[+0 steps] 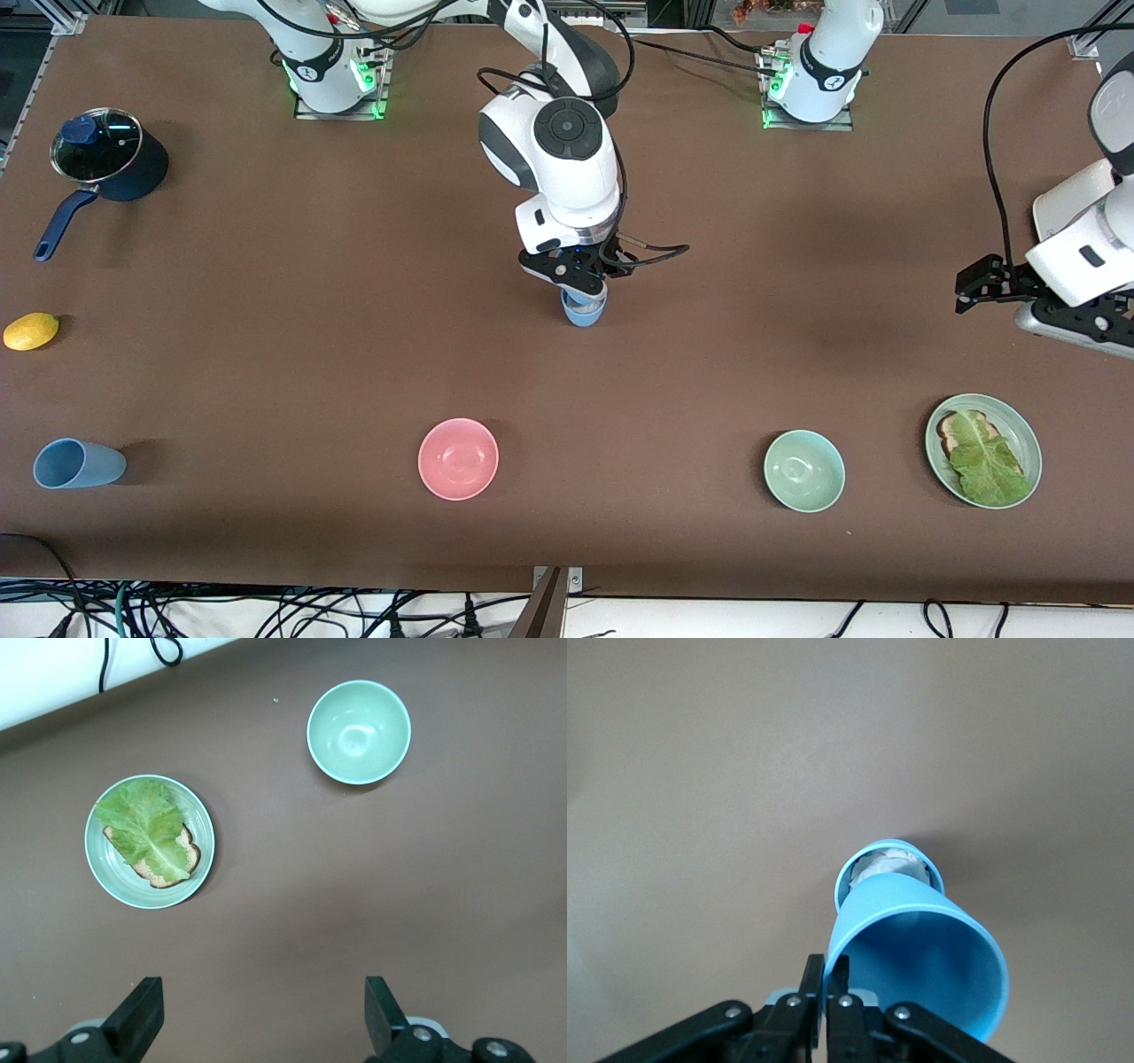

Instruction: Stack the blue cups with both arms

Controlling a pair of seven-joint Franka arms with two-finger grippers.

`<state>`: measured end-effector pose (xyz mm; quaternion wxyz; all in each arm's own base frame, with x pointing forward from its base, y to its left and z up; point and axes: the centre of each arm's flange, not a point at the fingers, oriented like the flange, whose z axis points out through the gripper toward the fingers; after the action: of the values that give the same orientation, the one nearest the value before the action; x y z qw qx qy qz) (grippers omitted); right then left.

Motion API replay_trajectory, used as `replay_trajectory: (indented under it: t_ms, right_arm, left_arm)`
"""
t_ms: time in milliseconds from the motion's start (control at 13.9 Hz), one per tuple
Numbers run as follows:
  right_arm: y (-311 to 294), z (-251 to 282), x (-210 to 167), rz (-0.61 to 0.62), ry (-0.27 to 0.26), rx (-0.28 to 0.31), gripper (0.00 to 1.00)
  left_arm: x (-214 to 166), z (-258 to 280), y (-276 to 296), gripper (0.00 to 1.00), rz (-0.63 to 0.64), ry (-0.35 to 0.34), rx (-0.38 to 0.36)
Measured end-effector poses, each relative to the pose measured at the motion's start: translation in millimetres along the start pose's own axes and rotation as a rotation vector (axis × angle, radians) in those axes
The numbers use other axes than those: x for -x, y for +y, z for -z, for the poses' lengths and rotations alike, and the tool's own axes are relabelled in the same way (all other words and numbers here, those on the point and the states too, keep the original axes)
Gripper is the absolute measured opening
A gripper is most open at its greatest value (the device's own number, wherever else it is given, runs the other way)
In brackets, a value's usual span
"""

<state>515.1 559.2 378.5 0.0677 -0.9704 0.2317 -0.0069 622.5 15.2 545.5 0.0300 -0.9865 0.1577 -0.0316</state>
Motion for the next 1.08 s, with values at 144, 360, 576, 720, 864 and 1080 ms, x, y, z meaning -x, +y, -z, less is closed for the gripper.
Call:
replay_trajectory:
  t_ms: [144,360,576,720,864,1080]
  right_arm:
    - [0,-2,2,0.004,0.001,0.005,0.04]
    - [2,-7,4,0.014,0.012,0.019,0.04]
    - [2,-7,4,0.015,0.015,0.018,0.04]
    - [1,-7,4,0.015,0.017,0.013,0.04]
    - [1,-6,3,0.015,0.019,0.008,0.08]
    - [1,-6,3,0.015,0.02,0.005,0.22]
  left_arm:
    - [6,15,5,1.0,0.0,0.002,0.002]
    - [16,29,10,1.0,0.08,-0.012,0.035]
    - [23,40,21,1.0,0.186,-0.036,0.038]
    - [25,48,30,1.0,0.236,-0.039,0.036]
    - [26,55,37,1.0,0.248,-0.031,0.033]
    - [25,61,46,1.0,0.217,-0.027,-0.034]
